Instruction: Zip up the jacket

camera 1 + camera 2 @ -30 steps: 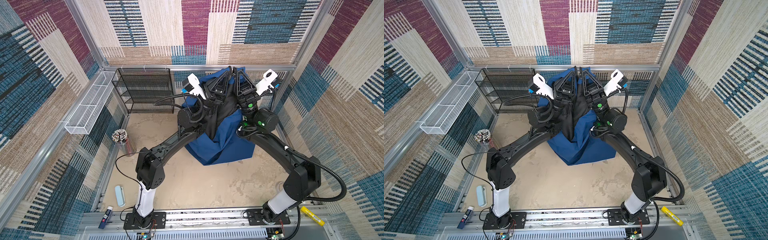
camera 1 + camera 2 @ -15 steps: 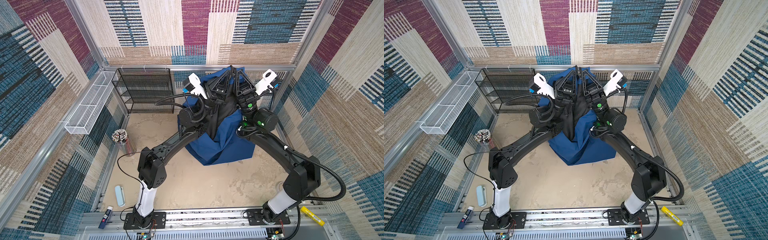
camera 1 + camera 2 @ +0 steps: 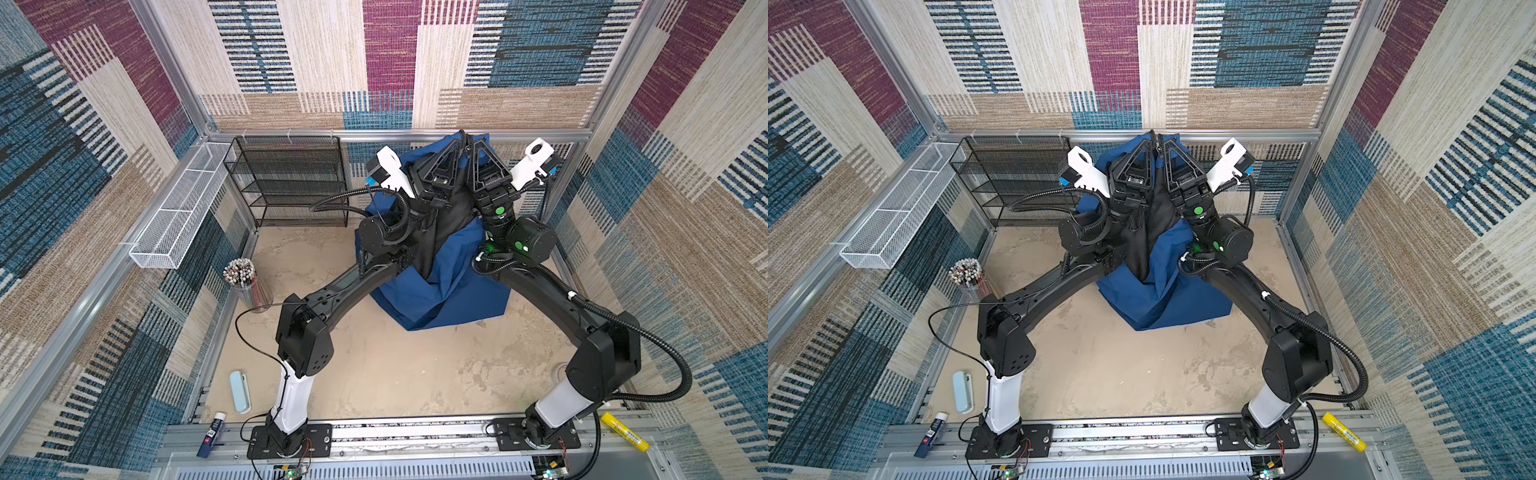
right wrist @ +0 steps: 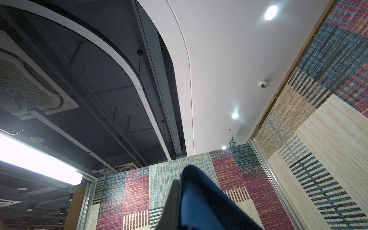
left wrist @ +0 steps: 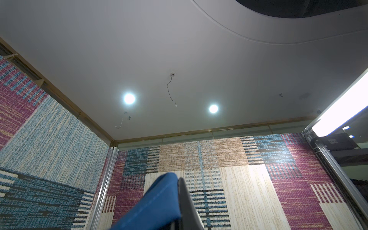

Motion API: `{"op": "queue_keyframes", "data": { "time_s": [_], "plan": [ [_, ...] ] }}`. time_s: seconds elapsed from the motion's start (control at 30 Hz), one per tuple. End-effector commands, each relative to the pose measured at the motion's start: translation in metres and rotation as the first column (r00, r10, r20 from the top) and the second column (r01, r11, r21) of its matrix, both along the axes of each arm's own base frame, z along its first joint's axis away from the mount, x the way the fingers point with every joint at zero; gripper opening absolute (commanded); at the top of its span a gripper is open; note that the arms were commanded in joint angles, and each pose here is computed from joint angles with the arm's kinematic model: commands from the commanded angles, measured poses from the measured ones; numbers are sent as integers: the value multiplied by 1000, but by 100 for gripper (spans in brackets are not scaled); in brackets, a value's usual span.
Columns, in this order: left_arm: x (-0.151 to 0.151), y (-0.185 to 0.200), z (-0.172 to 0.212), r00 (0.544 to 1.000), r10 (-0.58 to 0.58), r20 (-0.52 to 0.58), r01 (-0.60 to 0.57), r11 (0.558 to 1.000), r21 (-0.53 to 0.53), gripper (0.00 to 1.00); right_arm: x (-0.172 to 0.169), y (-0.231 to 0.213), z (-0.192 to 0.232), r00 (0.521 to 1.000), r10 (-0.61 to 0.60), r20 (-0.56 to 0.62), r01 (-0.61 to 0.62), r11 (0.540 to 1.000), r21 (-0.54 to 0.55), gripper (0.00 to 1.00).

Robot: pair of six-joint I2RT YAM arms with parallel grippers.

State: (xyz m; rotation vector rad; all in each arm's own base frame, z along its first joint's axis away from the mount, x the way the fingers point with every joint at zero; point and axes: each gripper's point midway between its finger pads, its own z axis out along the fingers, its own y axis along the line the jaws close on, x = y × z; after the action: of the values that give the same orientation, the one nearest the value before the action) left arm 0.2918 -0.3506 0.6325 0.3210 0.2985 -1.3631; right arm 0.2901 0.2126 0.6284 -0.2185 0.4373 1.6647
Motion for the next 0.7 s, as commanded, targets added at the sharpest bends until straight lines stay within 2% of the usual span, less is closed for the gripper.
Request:
{"op": "queue_keyframes", "data": {
  "time_s": [0.0,0.67],
  "plan": [
    [-8,6,5,999,16,39,-15,999,-28,0,-99,-49,13,917,-27,398,-56,979,196,0],
    [-11,8,7,999,21,46,-19,999,-35,0,-95,-47,11,922,-21,388,-60,979,194,0]
  ]
}}
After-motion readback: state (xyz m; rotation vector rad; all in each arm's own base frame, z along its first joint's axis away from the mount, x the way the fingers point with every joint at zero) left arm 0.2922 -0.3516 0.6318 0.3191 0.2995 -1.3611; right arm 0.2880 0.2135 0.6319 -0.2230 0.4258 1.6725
